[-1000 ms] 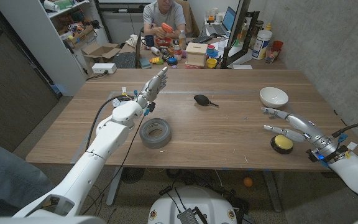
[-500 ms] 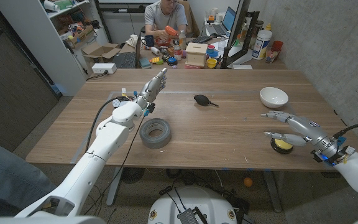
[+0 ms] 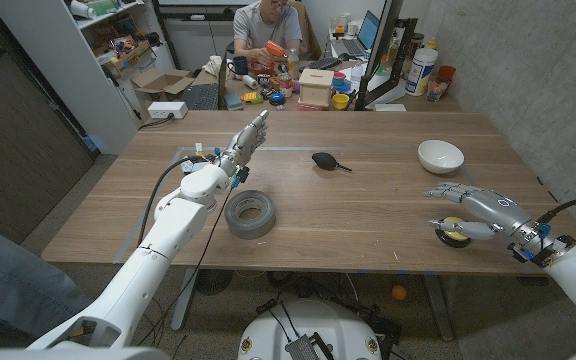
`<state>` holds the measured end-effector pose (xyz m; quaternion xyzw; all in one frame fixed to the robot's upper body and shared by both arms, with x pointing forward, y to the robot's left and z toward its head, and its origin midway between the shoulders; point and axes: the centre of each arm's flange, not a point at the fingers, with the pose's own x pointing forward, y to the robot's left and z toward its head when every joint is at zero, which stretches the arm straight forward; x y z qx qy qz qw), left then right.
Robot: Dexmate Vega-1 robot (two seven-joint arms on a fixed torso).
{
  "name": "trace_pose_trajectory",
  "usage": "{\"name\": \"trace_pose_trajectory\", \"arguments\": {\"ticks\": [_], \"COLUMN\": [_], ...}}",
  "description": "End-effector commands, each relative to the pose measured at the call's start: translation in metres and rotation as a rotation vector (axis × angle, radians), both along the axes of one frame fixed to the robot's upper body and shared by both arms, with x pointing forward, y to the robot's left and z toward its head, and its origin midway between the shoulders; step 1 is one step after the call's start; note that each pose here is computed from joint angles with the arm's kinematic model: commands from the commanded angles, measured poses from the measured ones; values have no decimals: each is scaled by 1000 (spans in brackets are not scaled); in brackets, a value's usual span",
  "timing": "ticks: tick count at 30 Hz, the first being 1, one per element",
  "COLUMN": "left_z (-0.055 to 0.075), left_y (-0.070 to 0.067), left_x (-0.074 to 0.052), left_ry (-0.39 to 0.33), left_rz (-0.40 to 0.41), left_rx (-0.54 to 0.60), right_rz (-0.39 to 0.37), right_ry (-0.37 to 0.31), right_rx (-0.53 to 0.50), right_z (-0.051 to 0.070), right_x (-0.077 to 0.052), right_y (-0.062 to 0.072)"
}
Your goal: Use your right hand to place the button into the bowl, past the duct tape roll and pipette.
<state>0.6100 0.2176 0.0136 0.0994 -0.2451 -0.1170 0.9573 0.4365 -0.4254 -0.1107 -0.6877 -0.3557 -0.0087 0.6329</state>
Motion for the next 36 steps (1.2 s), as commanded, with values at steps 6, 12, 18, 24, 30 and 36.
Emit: {"name": "trace_pose_trajectory", "arguments": {"ticks": [6,12,18,24,30,36], "left_z": [-4,-6,-3,-3,-5,-5], "left_y": [0,1,-2,-1,0,-3], "left_x": [3,3,3,3,3,5], "left_ry": [17,20,14,18,25,27], "left_rz": [5,3,-2,4,7,4], "left_rx": [-4,-14,-3,-2,-4,-3], "right_rz": [-96,-121,-137,-163,-179,-184], "right_ry": [61,86,94,107,126,141], "right_rx": [-121,-127,-137,-127,-117,-118], "right_z": [-3,-6,-8,-12,-17,-21], "right_x": [1,4,10,12,11,10], "right_y": [-2,-5,-9,-14,-16,-18]}}
